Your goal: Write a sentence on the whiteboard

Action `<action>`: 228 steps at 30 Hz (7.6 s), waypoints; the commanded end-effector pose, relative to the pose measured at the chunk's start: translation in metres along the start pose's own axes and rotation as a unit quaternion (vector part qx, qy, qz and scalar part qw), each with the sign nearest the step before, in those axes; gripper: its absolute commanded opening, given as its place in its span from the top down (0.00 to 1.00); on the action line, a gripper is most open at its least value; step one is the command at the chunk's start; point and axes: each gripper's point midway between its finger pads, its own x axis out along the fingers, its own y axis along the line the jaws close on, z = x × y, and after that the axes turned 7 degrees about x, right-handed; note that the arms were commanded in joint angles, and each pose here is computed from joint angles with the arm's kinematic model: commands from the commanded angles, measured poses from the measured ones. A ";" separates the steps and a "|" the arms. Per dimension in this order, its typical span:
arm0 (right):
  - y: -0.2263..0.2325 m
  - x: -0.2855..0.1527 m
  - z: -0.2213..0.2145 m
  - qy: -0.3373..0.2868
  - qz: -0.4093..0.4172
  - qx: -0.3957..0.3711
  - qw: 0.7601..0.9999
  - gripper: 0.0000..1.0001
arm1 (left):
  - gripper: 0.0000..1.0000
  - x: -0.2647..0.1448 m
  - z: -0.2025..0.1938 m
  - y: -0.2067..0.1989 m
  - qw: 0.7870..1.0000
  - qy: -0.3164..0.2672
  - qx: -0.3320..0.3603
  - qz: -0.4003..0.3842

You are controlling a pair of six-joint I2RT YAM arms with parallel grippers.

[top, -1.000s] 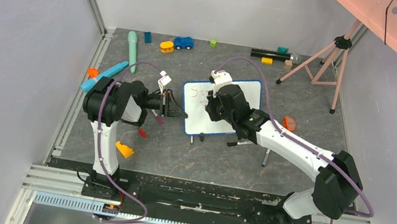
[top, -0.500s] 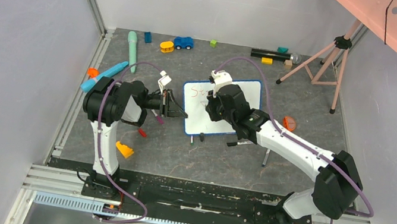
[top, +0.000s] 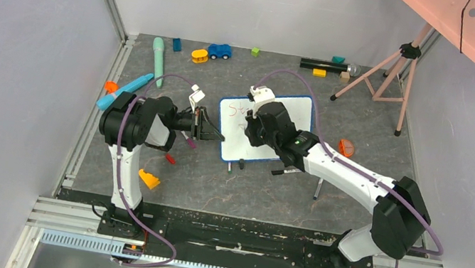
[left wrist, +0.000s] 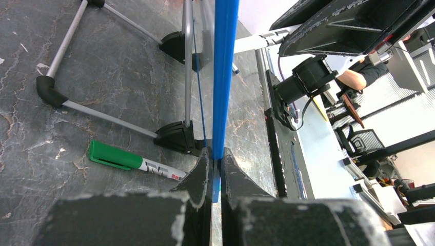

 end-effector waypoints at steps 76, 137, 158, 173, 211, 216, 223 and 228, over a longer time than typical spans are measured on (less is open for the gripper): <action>-0.003 -0.001 0.034 -0.048 -0.023 -0.010 0.999 1.00 | 0.98 0.002 0.007 -0.007 0.999 0.005 0.037 -0.019; -0.007 -0.034 0.038 -0.077 -0.009 -0.010 0.997 1.00 | 0.98 0.002 0.005 -0.010 0.999 0.006 0.039 -0.020; -0.022 -0.014 0.036 -0.053 -0.055 -0.018 0.997 1.00 | 0.98 0.003 0.005 -0.011 0.999 0.007 0.042 -0.021; -0.029 -0.010 0.012 -0.026 -0.057 -0.017 0.998 1.00 | 0.98 0.003 0.005 -0.010 0.999 0.007 0.041 -0.021; -0.044 -0.012 0.011 -0.025 -0.069 -0.012 0.997 1.00 | 0.98 0.003 0.005 -0.012 0.999 0.008 0.042 -0.022; -0.050 -0.014 0.008 -0.023 -0.075 -0.009 0.997 1.00 | 0.98 0.003 0.005 -0.011 0.999 0.007 0.043 -0.022; -0.054 -0.016 -0.002 -0.015 -0.078 -0.006 0.997 1.00 | 0.98 0.003 0.005 -0.011 0.999 0.007 0.043 -0.022; -0.056 -0.016 -0.002 -0.016 -0.081 -0.002 0.997 1.00 | 0.98 0.003 0.005 -0.011 0.999 0.007 0.043 -0.022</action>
